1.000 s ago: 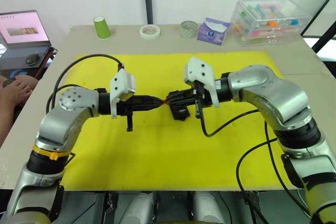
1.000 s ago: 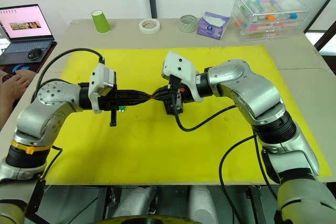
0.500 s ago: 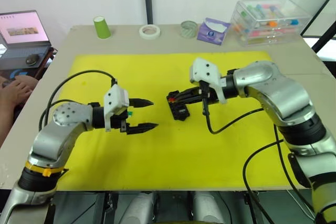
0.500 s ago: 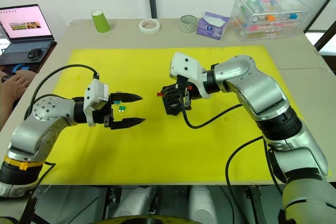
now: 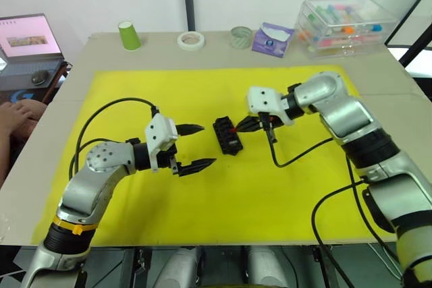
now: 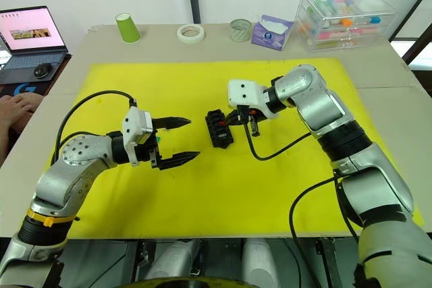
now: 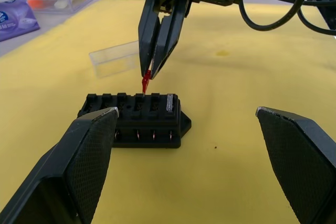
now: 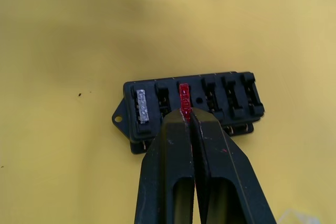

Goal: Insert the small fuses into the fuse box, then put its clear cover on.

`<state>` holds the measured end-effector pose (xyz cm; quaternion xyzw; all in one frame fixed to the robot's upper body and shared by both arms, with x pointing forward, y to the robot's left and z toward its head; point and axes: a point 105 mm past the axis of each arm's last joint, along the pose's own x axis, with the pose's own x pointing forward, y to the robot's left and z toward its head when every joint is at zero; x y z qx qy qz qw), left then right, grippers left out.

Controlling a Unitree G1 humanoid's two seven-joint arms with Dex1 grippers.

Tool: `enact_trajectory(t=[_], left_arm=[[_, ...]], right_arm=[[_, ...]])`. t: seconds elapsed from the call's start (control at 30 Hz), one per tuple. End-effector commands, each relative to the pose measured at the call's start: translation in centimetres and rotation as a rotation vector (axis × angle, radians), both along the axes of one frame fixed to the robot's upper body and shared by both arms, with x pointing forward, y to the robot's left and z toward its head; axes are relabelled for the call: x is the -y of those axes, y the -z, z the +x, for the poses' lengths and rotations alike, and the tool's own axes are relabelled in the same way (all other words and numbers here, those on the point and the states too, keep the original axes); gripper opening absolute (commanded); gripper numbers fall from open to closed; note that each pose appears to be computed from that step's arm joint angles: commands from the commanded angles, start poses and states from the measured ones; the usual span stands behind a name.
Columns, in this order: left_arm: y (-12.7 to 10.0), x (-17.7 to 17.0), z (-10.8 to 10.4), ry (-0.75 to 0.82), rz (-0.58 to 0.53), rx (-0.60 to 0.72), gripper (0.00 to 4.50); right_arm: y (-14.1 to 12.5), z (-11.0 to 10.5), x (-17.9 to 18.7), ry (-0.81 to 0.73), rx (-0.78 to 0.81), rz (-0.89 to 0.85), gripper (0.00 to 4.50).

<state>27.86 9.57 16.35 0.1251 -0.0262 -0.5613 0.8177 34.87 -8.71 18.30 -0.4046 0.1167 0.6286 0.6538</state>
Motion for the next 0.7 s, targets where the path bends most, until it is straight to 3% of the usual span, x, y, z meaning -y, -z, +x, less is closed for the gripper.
enact_trajectory(t=[0.03, 0.7], left_arm=[[-0.41, 0.27, -0.29, 0.013, 0.01, 0.04, 4.42], [-0.17, -0.13, 0.1, 0.0, 0.018, 0.034, 4.42]], right_arm=[[-1.33, 0.23, -0.64, -0.041, 0.056, 0.001, 0.0], [-0.79, 0.53, -0.48, -0.065, 0.057, -0.034, 0.0]])
